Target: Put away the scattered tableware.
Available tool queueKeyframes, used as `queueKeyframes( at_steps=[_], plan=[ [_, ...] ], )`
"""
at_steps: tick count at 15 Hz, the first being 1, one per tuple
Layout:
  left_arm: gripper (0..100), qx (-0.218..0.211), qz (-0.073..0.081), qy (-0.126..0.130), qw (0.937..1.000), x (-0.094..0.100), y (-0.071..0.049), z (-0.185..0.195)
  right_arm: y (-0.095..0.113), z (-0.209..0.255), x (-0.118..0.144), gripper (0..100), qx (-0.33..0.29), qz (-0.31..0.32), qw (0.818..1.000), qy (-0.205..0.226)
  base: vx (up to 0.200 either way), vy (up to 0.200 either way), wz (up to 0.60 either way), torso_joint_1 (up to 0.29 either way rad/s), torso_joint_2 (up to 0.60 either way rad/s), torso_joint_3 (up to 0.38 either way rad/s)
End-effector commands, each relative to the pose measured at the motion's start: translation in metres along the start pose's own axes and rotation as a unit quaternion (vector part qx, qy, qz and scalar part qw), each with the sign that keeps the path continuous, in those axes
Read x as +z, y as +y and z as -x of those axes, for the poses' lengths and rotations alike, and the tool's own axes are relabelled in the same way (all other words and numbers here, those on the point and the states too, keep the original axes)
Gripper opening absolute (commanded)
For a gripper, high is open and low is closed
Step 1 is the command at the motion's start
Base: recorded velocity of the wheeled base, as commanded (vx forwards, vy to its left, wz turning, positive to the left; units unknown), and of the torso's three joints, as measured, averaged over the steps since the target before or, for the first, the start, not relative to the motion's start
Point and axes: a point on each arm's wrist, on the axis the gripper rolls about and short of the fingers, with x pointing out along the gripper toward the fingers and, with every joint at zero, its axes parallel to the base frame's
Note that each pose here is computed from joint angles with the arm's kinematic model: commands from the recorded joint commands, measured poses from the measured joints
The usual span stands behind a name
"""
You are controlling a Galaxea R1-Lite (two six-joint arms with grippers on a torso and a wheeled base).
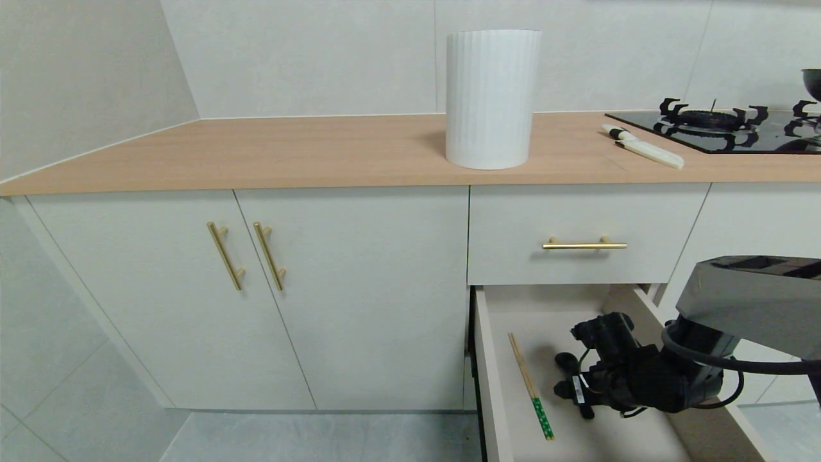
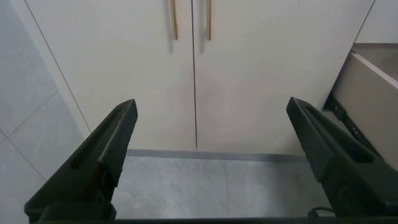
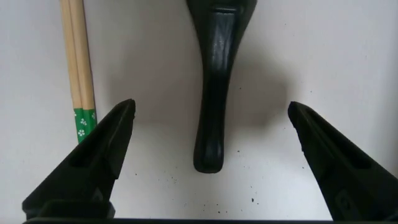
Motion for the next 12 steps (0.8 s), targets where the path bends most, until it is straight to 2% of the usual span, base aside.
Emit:
queueKeyframes(
  at_steps=[1, 4, 5, 7, 12],
  plan=[
    [100, 0.0, 0.0, 0.0, 1.0, 0.0, 0.0, 0.0, 0.0, 0.012, 0.005, 100, 0.003, -0.002, 1.0, -0.013, 0.0, 0.0, 0.0, 0.0, 0.0, 0.0],
    [100, 0.0, 0.0, 0.0, 1.0, 0.0, 0.0, 0.0, -0.002, 0.033, 0.012, 100, 0.007, -0.006, 0.999, -0.034, 0.0, 0.0, 0.0, 0.0, 0.0, 0.0],
    [100, 0.0, 0.0, 0.0, 1.0, 0.0, 0.0, 0.0, -0.003, 0.06, 0.023, 100, 0.015, -0.008, 0.998, -0.064, 0.0, 0.0, 0.0, 0.0, 0.0, 0.0],
    [100, 0.0, 0.0, 0.0, 1.0, 0.0, 0.0, 0.0, -0.004, 0.085, 0.028, 100, 0.02, -0.008, 0.996, -0.081, 0.0, 0.0, 0.0, 0.0, 0.0, 0.0],
    [100, 0.0, 0.0, 0.0, 1.0, 0.0, 0.0, 0.0, -0.006, 0.16, 0.038, 100, 0.035, 0.002, 0.995, -0.089, 0.0, 0.0, 0.0, 0.0, 0.0, 0.0]
  ],
)
